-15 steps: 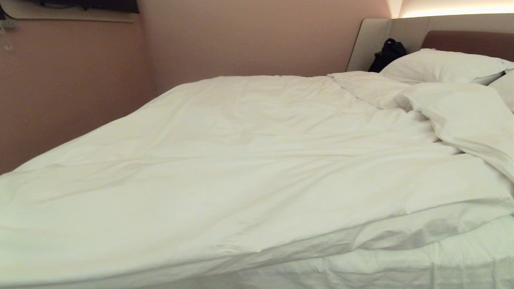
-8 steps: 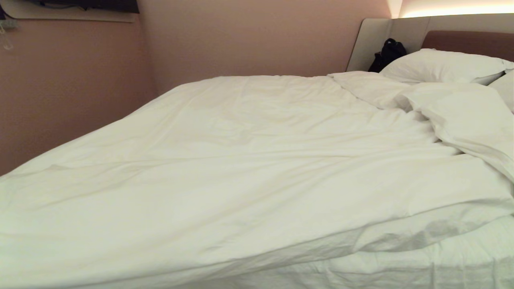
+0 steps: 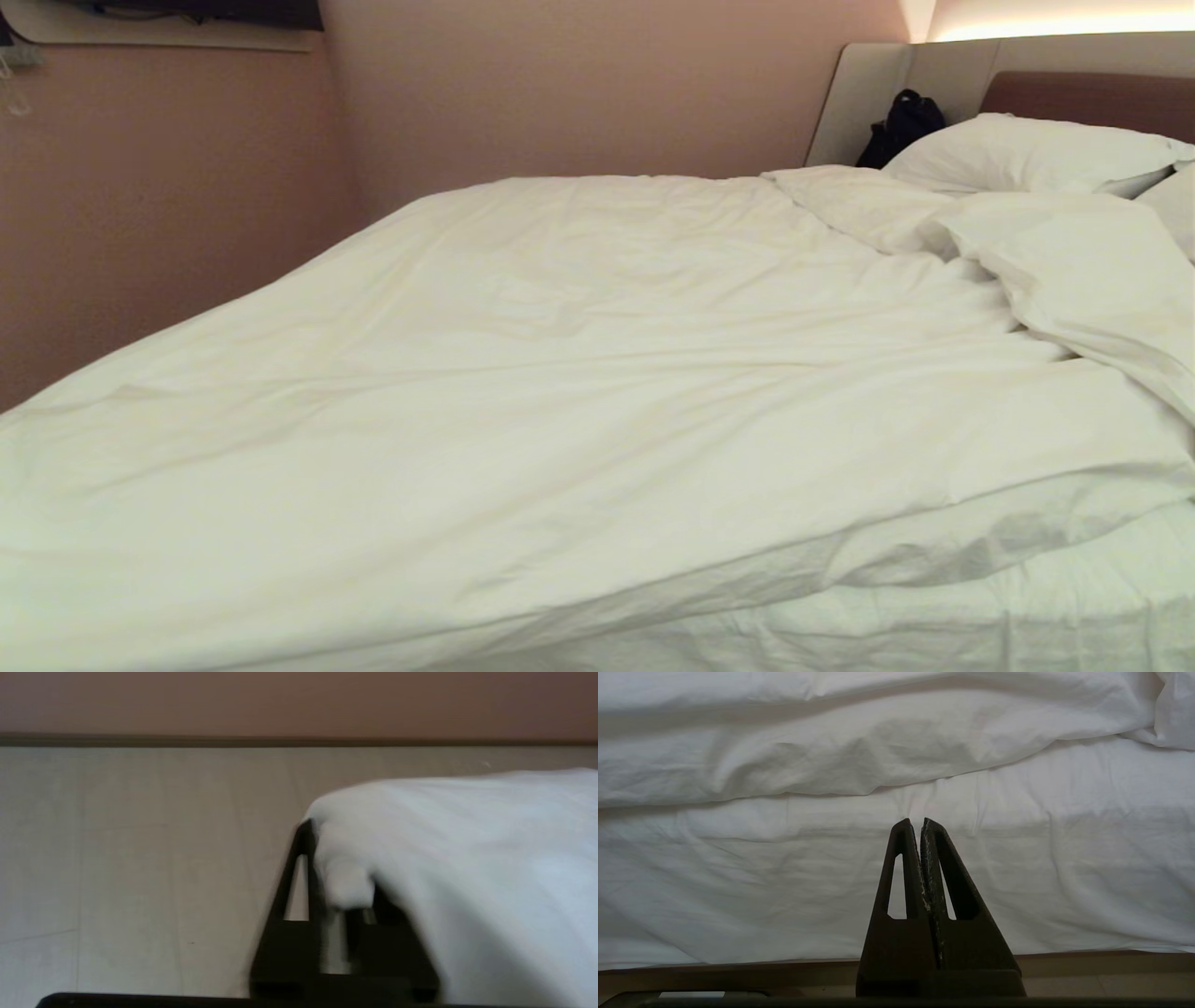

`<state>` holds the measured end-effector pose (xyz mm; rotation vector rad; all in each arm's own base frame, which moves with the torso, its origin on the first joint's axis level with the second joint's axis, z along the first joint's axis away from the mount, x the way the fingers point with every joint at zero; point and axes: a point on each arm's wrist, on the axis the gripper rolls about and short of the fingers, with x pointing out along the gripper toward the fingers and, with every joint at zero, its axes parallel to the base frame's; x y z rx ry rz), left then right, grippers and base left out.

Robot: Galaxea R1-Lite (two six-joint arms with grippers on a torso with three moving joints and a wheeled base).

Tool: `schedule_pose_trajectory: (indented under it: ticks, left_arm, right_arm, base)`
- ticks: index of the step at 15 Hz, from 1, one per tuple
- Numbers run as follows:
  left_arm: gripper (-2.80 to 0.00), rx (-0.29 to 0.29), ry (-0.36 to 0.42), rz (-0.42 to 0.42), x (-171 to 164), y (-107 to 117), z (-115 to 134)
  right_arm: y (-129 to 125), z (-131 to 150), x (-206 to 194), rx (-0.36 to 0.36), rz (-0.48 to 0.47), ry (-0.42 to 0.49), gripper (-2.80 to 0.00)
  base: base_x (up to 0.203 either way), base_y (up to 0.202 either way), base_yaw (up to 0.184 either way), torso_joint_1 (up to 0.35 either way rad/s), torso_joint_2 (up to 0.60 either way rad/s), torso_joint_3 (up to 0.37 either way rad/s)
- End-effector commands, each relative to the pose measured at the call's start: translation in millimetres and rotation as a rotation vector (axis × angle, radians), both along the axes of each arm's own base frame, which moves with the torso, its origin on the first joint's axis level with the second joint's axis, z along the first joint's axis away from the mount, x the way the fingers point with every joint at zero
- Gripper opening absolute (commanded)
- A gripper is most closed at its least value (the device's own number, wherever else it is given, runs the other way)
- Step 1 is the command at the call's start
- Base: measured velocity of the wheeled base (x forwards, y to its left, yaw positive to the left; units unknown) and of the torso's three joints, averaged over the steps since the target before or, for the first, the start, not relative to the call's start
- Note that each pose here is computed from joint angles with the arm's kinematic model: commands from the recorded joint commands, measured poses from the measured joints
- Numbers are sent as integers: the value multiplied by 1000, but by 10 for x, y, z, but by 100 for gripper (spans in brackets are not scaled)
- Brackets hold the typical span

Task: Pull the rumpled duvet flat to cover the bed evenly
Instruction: Flatten the corners of the folded blanket, then hold the folded corner of the quilt

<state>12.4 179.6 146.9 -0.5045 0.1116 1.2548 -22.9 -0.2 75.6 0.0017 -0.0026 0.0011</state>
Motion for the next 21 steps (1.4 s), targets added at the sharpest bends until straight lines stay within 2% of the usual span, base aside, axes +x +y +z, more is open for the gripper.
schedule_pose_trajectory:
  ticks: [1,3,5,7,9,11,12,14,17,19,21]
  left_arm:
    - [0,-10,1,-12,3,-25,-28]
    - [0,-23,21,-45,18,-53,-80]
    - [0,-52,100,-137,38,-121,-191]
    - [0,-83,87,-250,83,-202,-224]
    - [0,-57,19,-397,113,-325,-132]
    - [0,3,-58,-547,131,-512,20]
    - [0,38,-90,-593,132,-623,125]
    - [0,113,-175,-657,139,-849,425]
    - [0,205,-330,-784,169,-1198,1013]
    - [0,224,-366,-880,196,-1319,1179]
    - [0,217,-397,-963,228,-1367,1288]
  right_arm:
    - [0,1,1,0,0,1,-280]
    - [0,1,1,0,0,1,-280]
    - [0,1,1,0,0,1,-280]
    - [0,1,1,0,0,1,-280]
    - [0,1,1,0,0,1,-280]
    - [0,1,1,0,0,1,-280]
    - [0,1,1,0,0,1,-280]
    - [0,1,1,0,0,1,-280]
    - [0,1,1,0,0,1,-280]
    - [0,1,1,0,0,1,-280]
    - [0,1,1,0,0,1,-280]
  base:
    - [0,0,0,0,0,0]
    - [0,0,0,0,0,0]
    - [0,0,0,0,0,0]
    - [0,0,0,0,0,0]
    - [0,0,0,0,0,0]
    - [0,0,0,0,0,0]
    - [0,0,0,0,0,0]
    - [0,0,0,0,0,0]
    - [0,0,0,0,0,0]
    - [0,0,0,0,0,0]
    - [0,0,0,0,0,0]
